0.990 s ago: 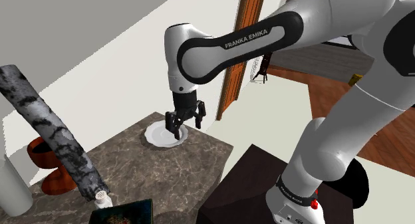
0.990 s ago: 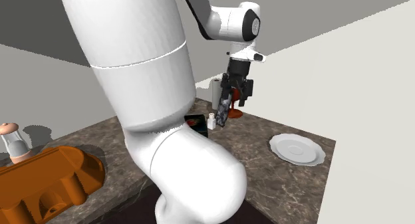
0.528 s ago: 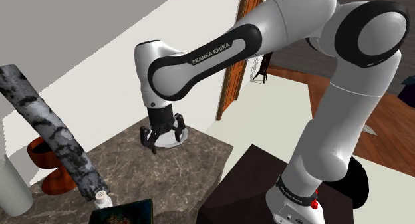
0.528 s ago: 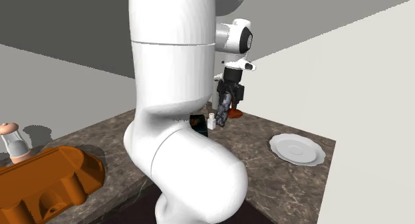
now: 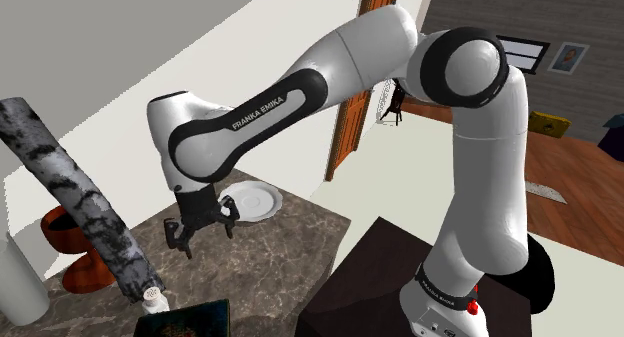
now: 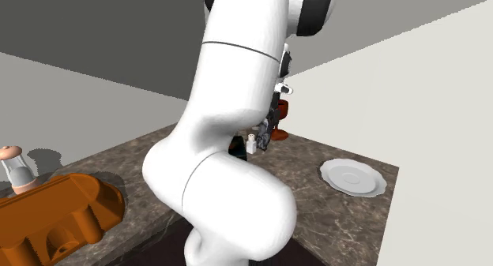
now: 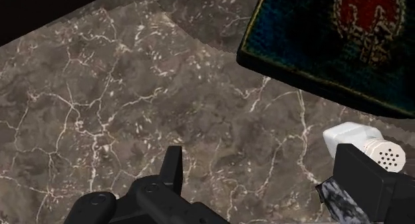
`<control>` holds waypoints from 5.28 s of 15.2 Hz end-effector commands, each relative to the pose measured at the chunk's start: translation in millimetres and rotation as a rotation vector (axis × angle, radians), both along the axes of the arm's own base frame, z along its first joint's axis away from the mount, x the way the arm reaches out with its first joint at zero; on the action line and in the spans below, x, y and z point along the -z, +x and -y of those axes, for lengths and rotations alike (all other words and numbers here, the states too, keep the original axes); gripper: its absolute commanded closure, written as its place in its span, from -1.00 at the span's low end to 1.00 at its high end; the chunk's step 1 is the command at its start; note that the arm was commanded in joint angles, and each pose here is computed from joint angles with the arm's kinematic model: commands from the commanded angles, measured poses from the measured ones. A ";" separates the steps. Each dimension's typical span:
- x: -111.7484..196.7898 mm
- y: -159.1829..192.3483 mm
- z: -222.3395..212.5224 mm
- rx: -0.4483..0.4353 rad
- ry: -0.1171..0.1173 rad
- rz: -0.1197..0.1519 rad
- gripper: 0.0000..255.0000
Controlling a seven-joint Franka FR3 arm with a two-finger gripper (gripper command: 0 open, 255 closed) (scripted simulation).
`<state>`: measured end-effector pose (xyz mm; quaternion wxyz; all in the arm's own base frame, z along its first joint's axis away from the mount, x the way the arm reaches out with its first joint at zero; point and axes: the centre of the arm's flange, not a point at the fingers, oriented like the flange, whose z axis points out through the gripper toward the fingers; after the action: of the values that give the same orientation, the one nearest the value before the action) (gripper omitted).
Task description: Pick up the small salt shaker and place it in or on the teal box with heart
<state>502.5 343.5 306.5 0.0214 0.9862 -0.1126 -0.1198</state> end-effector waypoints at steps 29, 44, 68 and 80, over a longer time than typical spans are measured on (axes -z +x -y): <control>140.9 74.8 -117.4 0.058 -0.008 -0.040 1.00; 109.4 75.5 -117.9 0.058 -0.008 -0.040 1.00; -17.3 75.5 -117.9 0.058 -0.008 -0.040 1.00; -33.6 -42.6 -130.8 0.058 -0.008 -0.040 1.00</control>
<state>472.0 474.1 338.5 0.0240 0.9798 -0.1407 -0.1401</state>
